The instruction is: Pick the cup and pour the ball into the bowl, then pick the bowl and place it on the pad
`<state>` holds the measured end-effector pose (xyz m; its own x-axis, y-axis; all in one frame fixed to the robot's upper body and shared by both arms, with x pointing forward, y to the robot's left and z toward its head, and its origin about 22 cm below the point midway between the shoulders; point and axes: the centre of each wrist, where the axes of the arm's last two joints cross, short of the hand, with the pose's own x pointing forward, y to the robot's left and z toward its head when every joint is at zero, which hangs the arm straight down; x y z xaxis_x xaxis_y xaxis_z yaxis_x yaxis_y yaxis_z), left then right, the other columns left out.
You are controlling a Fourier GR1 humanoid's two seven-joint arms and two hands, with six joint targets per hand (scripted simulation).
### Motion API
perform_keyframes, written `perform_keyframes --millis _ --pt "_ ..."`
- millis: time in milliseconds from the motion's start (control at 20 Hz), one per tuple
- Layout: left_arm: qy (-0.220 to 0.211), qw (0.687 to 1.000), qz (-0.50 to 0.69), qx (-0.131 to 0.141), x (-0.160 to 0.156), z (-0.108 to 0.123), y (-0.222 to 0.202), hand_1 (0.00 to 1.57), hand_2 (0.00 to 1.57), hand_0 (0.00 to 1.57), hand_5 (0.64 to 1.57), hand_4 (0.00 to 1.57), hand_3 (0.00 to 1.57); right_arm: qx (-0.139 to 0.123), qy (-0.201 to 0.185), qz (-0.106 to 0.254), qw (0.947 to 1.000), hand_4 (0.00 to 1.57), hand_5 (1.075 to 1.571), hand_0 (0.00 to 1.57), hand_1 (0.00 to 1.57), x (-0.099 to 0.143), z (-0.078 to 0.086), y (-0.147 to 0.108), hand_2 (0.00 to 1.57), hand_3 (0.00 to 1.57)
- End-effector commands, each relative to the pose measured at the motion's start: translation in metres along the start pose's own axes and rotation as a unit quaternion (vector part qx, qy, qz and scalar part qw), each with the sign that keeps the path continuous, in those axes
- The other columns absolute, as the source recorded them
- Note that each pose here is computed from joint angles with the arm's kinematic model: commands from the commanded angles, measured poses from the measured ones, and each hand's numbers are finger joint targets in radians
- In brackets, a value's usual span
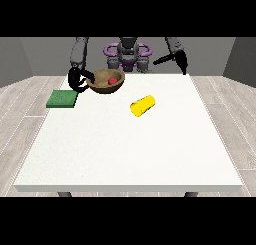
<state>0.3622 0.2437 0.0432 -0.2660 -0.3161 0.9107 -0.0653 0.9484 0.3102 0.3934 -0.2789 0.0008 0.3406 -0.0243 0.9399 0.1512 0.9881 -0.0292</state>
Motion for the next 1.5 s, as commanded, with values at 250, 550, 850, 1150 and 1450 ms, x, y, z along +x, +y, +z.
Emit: perform_keyframes --millis 250,550,850,1150,1450 --pt "-0.042 0.999 -0.002 0.008 0.019 -0.010 0.003 0.00 0.00 0.00 1.569 0.00 0.00 -0.029 -0.053 -0.055 0.9967 1.06 1.560 1.57 1.57 0.040 0.009 -0.102 1.57 1.57" --pt "-0.041 0.998 -0.007 0.037 -0.016 0.018 -0.018 0.00 0.00 0.00 1.565 0.00 0.00 0.001 -0.051 -0.043 0.9978 1.08 1.559 1.57 1.57 0.020 0.020 -0.125 1.57 1.57" --pt "-0.136 0.990 -0.021 0.040 0.042 -0.016 -0.035 0.00 0.00 0.00 1.565 0.00 0.00 -0.023 -0.120 -0.083 0.9890 1.03 1.562 1.57 1.57 0.068 0.031 -0.182 1.57 1.37" --pt "-0.196 0.979 -0.029 0.056 0.076 -0.016 -0.020 0.00 0.00 0.00 1.563 0.00 0.00 -0.060 -0.190 -0.043 0.9790 1.02 1.569 1.57 1.57 0.068 0.058 -0.237 1.57 0.35" --pt "-0.213 0.975 -0.022 0.054 0.095 0.001 -0.030 0.00 0.00 0.00 1.564 0.00 0.00 -0.066 -0.212 -0.040 0.9742 1.04 1.569 1.57 1.57 0.077 0.064 -0.252 1.57 0.00"
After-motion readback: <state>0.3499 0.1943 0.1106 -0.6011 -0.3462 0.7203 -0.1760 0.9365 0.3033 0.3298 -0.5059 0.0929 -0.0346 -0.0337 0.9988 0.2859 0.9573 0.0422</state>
